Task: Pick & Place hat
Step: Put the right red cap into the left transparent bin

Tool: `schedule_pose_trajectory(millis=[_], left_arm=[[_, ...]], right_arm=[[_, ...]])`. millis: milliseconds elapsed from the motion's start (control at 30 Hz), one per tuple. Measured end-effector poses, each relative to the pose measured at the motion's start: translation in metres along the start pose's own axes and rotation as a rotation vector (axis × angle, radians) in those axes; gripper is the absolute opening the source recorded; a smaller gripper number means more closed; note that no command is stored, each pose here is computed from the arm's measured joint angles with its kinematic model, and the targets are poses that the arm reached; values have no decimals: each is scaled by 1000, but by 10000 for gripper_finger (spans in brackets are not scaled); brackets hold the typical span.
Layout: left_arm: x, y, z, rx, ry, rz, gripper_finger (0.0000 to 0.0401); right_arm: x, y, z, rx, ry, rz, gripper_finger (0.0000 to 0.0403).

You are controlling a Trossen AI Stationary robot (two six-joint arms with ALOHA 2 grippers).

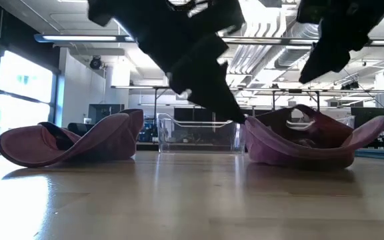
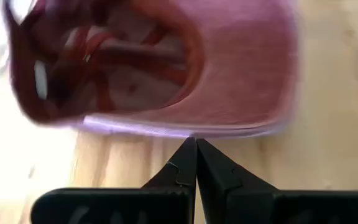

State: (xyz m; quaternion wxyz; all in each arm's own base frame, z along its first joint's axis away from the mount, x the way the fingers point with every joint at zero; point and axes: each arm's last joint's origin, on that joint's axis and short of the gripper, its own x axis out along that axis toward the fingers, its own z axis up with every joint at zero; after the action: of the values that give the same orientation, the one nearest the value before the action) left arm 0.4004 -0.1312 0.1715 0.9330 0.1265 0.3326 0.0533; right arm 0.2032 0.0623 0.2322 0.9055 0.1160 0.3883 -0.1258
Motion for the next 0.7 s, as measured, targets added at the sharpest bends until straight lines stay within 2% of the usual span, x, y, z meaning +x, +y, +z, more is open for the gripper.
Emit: schedule_pose_trajectory(millis=[133,233,333,433,500,600,633,700], left_arm=[[-6,-10,-1,82,-6,48,5],[-6,-9,-1,96,-4,95,5],[-6,-8,-1,88,-4,142,5],[-7,-5,-1,97,-4,243,5],[-11,-1,4,149,5,349,5],[-22,11,28,148,-7,475,5],[-23,17,36,117,-13,471,5],[-21,31,45,77,16,372,5]], right_arm=[[0,3,-7,-46,-9,-15,135],[10,-4,-21,-65,-23,-102,139],[23,-20,-29,7,28,-158,131],[35,-35,-32,85,82,-194,104],[46,-43,-30,111,98,-235,78],[63,-53,-30,100,163,-252,34],[69,-54,-30,92,182,-244,20],[79,-56,-32,70,227,-214,6]])
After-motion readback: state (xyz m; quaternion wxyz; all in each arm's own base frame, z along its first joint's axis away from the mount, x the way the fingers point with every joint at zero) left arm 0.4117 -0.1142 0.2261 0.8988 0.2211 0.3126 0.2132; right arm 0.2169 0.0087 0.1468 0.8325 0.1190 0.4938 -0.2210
